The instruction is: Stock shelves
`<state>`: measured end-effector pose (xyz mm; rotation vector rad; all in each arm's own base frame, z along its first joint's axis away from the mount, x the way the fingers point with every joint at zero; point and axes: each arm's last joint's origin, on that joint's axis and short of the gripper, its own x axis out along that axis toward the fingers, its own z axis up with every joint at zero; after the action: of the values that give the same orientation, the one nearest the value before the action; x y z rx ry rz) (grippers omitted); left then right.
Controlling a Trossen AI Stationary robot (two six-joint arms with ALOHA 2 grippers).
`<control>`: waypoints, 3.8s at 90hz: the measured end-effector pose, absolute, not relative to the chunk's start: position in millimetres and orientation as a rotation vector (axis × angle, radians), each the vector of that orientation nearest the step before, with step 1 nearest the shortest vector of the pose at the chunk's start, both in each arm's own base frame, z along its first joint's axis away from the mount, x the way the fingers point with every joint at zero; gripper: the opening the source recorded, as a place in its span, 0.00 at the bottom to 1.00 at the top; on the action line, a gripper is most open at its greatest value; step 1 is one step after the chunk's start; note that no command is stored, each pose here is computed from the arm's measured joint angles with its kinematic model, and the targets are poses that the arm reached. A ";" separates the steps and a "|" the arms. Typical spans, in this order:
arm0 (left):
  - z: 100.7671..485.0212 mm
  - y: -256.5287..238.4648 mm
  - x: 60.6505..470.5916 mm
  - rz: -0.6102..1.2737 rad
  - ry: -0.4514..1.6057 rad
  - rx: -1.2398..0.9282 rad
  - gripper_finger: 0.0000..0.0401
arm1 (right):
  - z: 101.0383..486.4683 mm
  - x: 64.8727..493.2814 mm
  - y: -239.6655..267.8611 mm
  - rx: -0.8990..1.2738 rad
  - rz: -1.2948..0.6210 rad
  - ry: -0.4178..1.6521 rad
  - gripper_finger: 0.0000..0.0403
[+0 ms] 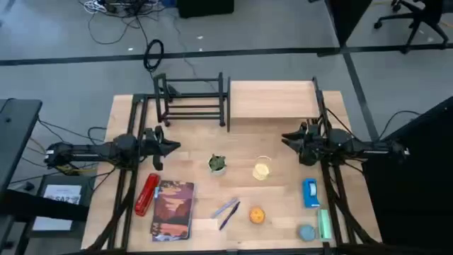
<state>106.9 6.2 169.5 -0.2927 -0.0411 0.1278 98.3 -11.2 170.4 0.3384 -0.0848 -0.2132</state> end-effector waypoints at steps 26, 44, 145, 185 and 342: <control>176.8 6.2 106.5 0.116 -0.116 -0.306 0.00 | 170.3 98.3 -11.2 0.338 -0.213 -0.084 0.24; 188.0 6.3 104.9 0.104 -0.233 -0.301 0.00 | 170.3 98.3 -11.2 0.338 -0.214 -0.084 0.24; 357.9 -8.2 234.8 -0.116 0.910 0.119 0.67 | 170.9 98.4 -11.2 0.339 -0.212 -0.089 0.24; 235.5 -13.5 227.7 -0.001 0.732 -0.135 0.68 | 171.0 98.4 -11.2 0.339 -0.213 -0.091 0.24; 58.7 -33.7 266.1 0.099 0.270 -0.105 0.82 | 170.9 98.4 -11.2 0.339 -0.213 -0.090 0.24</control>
<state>266.1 -33.7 58.7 -0.1048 0.2703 0.0991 98.4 -11.2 170.9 0.3386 -0.0902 -0.2127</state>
